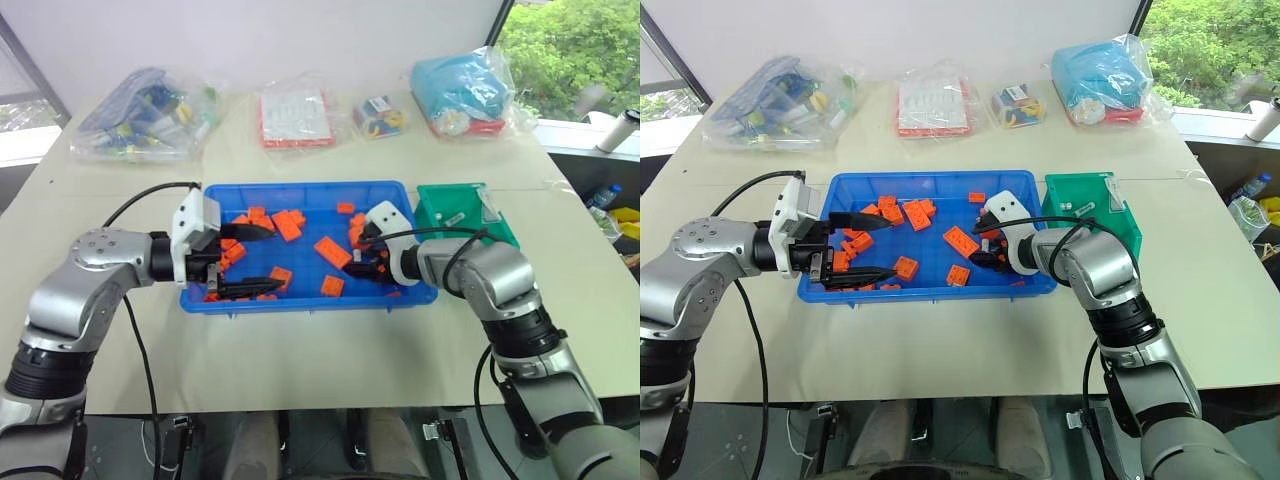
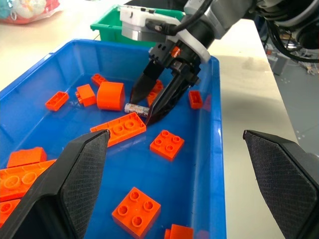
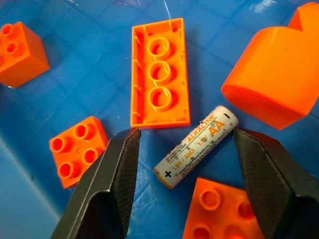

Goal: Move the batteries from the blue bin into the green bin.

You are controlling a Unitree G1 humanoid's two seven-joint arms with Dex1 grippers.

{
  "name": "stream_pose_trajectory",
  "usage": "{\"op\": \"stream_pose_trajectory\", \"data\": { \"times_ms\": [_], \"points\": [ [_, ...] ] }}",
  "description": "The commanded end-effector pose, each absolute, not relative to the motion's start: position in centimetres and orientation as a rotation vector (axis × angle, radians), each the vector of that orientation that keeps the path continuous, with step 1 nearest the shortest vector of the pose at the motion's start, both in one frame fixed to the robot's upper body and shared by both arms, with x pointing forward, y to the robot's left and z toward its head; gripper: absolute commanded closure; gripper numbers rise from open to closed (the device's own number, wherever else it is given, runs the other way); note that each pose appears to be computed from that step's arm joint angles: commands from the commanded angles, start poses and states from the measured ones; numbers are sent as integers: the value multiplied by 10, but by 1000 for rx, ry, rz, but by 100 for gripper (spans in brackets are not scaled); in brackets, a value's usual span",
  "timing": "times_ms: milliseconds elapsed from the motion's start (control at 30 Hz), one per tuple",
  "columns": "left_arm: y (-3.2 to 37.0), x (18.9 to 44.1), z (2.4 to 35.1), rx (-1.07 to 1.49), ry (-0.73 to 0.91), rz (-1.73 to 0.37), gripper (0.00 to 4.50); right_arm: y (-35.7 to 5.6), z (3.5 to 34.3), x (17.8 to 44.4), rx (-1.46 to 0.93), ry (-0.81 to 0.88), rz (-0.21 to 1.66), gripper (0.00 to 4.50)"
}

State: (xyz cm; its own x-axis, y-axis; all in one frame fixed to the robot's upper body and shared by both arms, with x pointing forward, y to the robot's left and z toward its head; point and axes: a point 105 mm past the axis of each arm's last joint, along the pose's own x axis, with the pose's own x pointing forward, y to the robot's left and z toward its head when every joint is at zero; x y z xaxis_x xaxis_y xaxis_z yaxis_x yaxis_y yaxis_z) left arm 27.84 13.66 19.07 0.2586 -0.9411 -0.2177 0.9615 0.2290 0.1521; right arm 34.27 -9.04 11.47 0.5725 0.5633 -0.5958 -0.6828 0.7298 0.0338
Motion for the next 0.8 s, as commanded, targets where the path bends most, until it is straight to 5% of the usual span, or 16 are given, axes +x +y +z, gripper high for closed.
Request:
{"op": "stream_pose_trajectory", "data": {
  "times_ms": [33, 100, 167, 333, 500, 667, 800],
  "points": [
    [140, 277, 205, 314, 35, -1300, 0, -90, 117, 345, -235, 597, 739, 151],
    [140, 277, 206, 316, 34, -1300, 0, -91, 116, 346, -234, 598, 737, 151],
    [140, 278, 207, 317, 33, -1300, 0, -92, 116, 345, -235, 595, 737, 205],
    [134, 277, 206, 310, 37, -1321, 0, -91, 123, 341, -225, 578, 750, 437],
    [127, 275, 202, 297, 42, -1353, 0, -96, 166, 338, -228, 484, 762, 444],
    [125, 276, 199, 287, 34, -1359, 0, -150, 232, 343, -213, 364, 623, 444],
    [129, 277, 196, 292, 37, -1354, 0, -199, 235, 340, -276, 407, 483, 444]
  ]
}}
